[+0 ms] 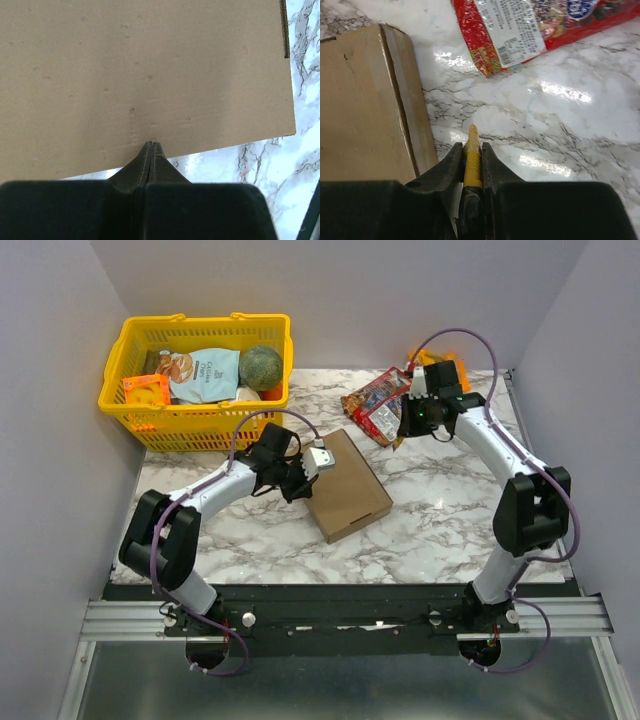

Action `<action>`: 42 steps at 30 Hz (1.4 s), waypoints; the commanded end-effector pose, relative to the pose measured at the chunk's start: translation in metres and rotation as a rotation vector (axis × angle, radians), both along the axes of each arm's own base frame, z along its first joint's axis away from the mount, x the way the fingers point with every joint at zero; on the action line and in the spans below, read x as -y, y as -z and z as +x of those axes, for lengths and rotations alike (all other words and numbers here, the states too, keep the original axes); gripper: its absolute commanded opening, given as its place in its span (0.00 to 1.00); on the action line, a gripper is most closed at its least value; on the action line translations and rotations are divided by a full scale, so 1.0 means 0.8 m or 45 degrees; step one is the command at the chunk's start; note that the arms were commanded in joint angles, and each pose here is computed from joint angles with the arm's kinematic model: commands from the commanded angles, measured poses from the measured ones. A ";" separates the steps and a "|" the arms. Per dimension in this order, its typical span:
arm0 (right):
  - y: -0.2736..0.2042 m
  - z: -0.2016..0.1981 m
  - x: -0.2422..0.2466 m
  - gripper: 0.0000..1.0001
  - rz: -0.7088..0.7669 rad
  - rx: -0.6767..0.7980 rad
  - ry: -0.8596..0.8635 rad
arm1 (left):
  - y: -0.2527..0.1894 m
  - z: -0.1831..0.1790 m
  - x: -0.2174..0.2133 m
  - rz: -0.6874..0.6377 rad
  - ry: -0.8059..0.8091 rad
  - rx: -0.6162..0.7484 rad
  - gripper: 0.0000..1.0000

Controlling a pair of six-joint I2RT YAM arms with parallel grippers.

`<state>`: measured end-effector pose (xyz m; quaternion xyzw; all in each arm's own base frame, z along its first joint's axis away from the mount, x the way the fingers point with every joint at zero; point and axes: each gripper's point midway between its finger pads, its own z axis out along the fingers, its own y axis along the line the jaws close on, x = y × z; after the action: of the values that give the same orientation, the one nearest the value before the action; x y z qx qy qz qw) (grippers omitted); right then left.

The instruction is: Unpack the express box

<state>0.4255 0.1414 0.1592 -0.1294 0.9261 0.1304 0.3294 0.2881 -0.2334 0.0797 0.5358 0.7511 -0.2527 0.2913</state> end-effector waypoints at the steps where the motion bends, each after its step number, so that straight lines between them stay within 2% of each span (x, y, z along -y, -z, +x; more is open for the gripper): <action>1: 0.010 0.002 -0.073 0.00 0.070 -0.002 -0.259 | 0.052 -0.041 -0.047 0.149 -0.043 -0.127 0.00; 6: 0.024 -0.004 -0.100 0.01 0.028 -0.019 -0.292 | 0.059 -0.047 -0.062 0.159 -0.028 -0.052 0.00; 15: 0.025 -0.002 -0.094 0.00 -0.046 0.007 -0.260 | 0.070 -0.068 -0.105 0.220 -0.063 -0.014 0.00; 21: 0.041 -0.031 -0.141 0.00 -0.019 -0.046 -0.444 | 0.065 -0.058 -0.125 0.231 -0.158 -0.036 0.00; 26: 0.022 -0.038 -0.179 0.01 0.029 -0.006 -0.537 | 0.075 -0.074 -0.142 0.295 -0.135 -0.070 0.00; 34: -0.007 -0.036 -0.219 0.00 0.105 0.055 -0.645 | 0.045 -0.056 -0.115 0.160 -0.158 -0.075 0.00; 38: -0.019 -0.037 -0.238 0.01 0.131 0.084 -0.707 | 0.032 -0.050 -0.088 0.065 -0.114 -0.093 0.00; 42: -0.030 -0.050 -0.255 0.01 0.203 0.064 -0.785 | 0.035 -0.053 -0.068 0.066 -0.030 -0.100 0.00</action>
<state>0.4021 0.3199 0.1755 -0.3495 0.8447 0.2429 0.3246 0.2519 -0.1540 0.0490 0.5055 0.7960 -0.2118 0.2569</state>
